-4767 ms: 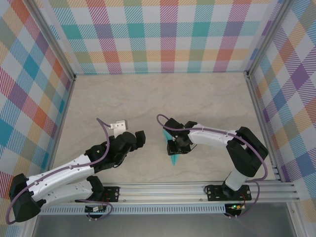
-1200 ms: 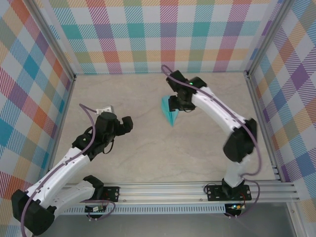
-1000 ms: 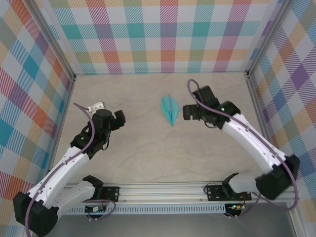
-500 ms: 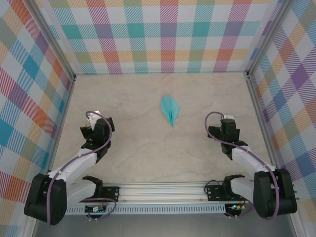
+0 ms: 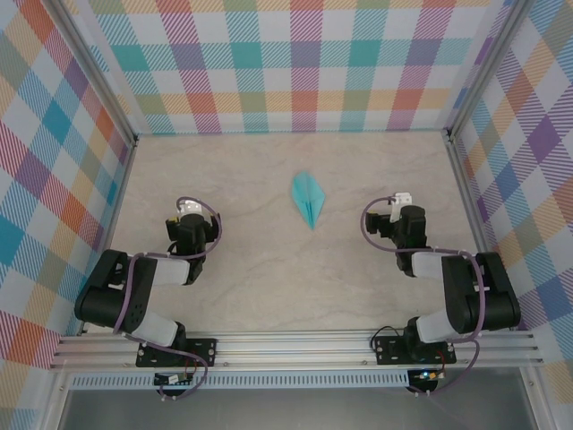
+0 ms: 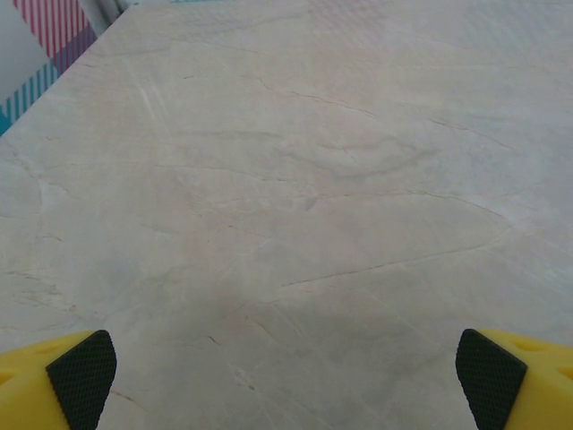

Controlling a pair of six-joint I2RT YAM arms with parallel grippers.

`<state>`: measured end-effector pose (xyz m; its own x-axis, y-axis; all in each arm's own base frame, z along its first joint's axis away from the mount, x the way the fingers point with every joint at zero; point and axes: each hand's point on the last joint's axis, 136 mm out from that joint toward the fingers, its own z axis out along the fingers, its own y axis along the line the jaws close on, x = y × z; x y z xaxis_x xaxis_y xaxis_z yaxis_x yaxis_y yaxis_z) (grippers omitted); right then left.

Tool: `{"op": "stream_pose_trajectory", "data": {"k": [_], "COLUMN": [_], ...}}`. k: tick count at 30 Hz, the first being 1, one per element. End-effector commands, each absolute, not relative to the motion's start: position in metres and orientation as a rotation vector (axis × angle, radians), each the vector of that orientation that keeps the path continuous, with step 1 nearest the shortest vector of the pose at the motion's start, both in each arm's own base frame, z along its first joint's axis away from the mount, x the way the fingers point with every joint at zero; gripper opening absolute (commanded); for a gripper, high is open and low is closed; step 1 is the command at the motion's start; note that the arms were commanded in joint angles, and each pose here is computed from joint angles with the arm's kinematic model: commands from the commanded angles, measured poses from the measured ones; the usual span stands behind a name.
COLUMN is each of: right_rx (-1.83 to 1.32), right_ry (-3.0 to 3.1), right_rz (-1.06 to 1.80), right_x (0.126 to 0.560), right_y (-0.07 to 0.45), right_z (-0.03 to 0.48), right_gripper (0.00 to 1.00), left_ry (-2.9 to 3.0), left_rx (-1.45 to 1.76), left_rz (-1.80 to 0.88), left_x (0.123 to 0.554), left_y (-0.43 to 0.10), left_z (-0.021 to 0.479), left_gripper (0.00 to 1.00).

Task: Fold a paper plane with a square sheet of paper (fold left side to right side)
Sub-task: Reset both arms

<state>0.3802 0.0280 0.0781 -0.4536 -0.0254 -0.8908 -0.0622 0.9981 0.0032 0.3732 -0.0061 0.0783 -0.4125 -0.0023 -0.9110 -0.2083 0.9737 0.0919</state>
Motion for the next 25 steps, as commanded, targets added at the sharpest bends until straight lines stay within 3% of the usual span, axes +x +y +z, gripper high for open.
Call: {"op": "stream_pose_trajectory", "data": {"k": [1, 25], "right_rx": [-0.036, -0.047], "right_ry": [1.932, 1.970], "right_rz": [0.121, 0.176], "right_x": [0.397, 0.397], "right_y": [0.024, 0.024], "right_z": [0.092, 0.091], "right_gripper": [1.00, 1.00], "left_ry": [1.897, 1.965], "left_rx": [-0.141, -0.168], "left_rz": [0.118, 0.070], "left_x": [0.384, 0.395], "left_y": [-0.006, 0.001], "left_z": [0.089, 0.081], "left_gripper": [1.00, 1.00]}}
